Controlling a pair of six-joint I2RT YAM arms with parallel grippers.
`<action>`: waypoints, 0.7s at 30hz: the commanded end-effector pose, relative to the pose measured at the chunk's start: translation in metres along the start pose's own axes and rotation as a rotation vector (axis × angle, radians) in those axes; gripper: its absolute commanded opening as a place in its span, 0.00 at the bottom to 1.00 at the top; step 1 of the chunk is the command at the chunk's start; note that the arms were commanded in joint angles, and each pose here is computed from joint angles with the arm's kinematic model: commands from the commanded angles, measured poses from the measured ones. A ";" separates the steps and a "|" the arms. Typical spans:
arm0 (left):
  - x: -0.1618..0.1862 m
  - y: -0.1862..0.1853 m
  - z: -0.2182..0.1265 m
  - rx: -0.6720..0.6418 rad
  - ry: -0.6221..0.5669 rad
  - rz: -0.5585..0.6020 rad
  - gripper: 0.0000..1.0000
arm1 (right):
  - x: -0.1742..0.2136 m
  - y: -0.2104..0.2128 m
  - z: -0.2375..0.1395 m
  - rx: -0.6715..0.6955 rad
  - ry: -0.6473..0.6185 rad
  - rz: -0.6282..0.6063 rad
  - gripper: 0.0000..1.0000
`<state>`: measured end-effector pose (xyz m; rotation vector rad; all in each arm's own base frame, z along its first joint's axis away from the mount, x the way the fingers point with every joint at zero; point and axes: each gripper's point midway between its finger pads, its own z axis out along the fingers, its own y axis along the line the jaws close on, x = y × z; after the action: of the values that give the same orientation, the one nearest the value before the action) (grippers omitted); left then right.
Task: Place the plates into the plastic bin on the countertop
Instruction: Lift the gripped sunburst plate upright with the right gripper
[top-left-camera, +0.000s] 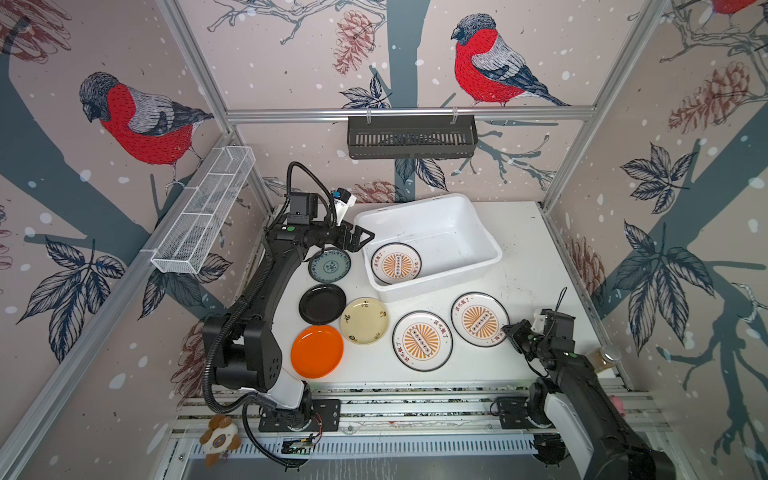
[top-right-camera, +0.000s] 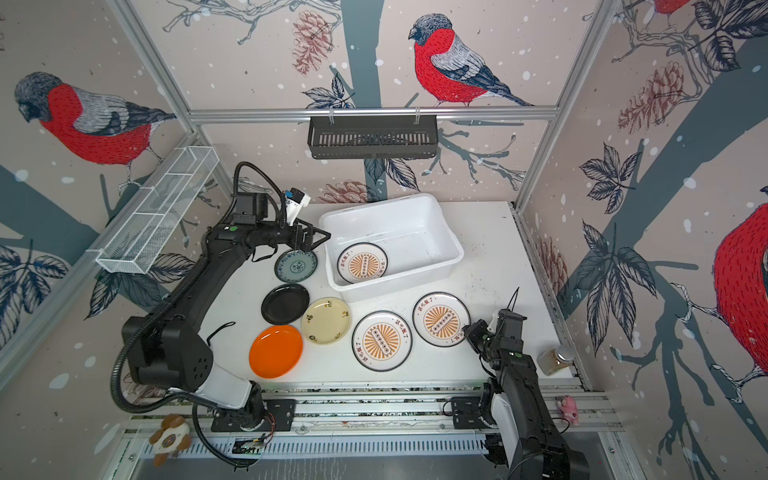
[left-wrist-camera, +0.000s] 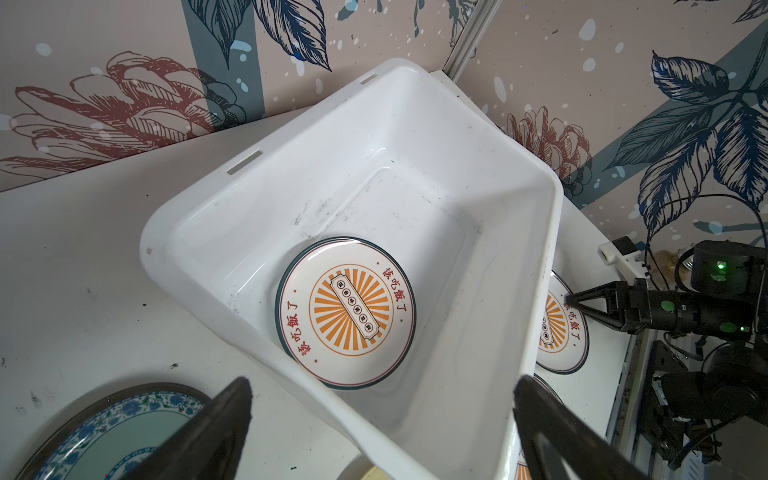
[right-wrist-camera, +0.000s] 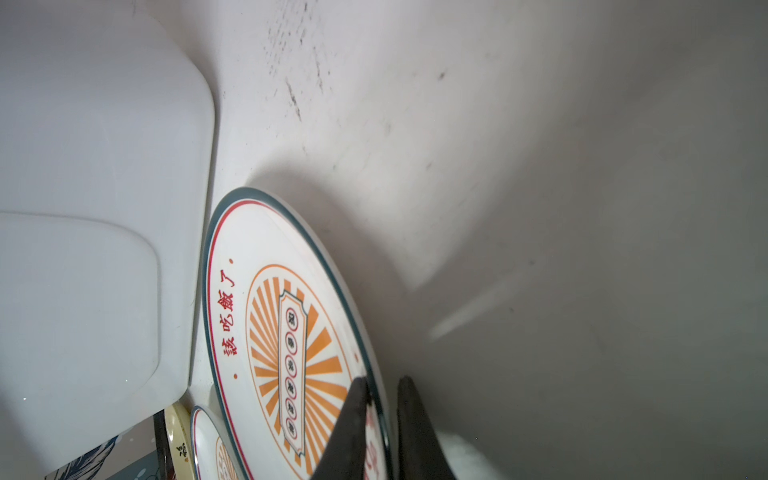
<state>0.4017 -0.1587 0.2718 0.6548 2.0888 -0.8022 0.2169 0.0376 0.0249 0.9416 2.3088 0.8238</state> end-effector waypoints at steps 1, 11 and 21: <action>-0.007 -0.005 -0.003 0.018 -0.024 0.021 0.97 | -0.001 0.003 -0.001 -0.015 -0.004 -0.018 0.14; -0.012 -0.010 -0.008 0.018 -0.037 0.032 0.97 | -0.003 0.010 -0.008 -0.045 -0.017 -0.034 0.09; -0.018 -0.013 -0.012 0.011 -0.046 0.043 0.97 | -0.011 0.034 -0.020 -0.120 -0.032 -0.076 0.03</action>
<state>0.3976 -0.1607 0.2853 0.6657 2.0575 -0.7956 0.2225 0.0381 0.0532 0.8625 2.2416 0.8661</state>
